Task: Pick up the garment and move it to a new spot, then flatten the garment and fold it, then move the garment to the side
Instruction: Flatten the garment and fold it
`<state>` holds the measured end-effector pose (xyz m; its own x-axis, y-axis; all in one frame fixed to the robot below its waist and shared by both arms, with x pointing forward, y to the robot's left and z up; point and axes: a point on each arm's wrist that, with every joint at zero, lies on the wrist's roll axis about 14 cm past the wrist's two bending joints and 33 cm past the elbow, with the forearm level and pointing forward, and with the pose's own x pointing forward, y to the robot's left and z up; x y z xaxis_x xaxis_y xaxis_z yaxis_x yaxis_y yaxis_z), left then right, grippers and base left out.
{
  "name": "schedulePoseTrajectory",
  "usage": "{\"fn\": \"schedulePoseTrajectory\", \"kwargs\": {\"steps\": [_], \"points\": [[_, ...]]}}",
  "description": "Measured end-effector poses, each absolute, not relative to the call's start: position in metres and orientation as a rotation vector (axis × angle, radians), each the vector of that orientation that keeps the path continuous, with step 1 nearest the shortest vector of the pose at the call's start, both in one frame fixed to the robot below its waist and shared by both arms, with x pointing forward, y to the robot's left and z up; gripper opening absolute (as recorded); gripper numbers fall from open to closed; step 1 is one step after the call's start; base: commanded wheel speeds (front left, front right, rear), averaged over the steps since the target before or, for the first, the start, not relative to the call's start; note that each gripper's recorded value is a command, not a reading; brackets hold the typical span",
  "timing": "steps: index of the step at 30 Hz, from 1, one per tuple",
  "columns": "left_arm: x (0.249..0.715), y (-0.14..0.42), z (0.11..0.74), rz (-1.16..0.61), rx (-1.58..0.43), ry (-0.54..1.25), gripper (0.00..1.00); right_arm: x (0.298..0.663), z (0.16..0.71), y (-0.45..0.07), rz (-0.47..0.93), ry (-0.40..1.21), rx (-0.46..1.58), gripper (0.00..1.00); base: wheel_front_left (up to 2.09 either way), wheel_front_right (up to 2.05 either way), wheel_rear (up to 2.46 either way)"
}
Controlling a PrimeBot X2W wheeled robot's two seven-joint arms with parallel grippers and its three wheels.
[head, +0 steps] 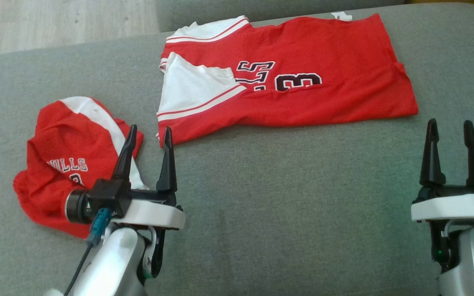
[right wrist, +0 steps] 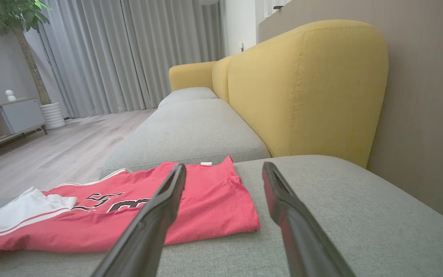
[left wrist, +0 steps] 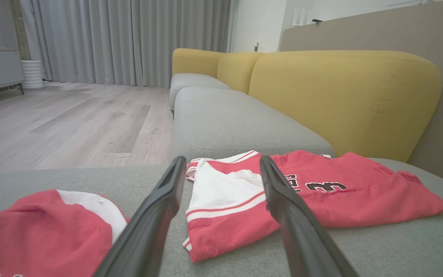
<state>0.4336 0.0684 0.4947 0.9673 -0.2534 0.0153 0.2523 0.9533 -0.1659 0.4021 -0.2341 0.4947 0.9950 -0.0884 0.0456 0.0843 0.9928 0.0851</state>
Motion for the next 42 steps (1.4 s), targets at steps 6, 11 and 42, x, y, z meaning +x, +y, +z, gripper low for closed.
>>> {"fn": "schedulePoseTrajectory", "kwargs": {"steps": [6, 11, 42], "points": [[0.44, 0.059, 0.479, -0.299, -0.149, 0.045, 1.0, 0.403, 0.502, -0.232, -0.085, -0.075, 0.084, 1.0, 0.0, 0.0, 0.0], [0.453, 0.06, 0.443, -0.291, -0.095, 0.179, 1.0, 0.405, 0.498, -0.229, -0.078, -0.063, 0.082, 1.0, 0.0, 0.0, 0.0], [0.492, 0.051, 0.392, -0.285, -0.049, 0.381, 0.0, 0.413, 0.497, -0.246, -0.12, -0.036, 0.062, 1.0, 0.0, 0.0, 0.0]]}}
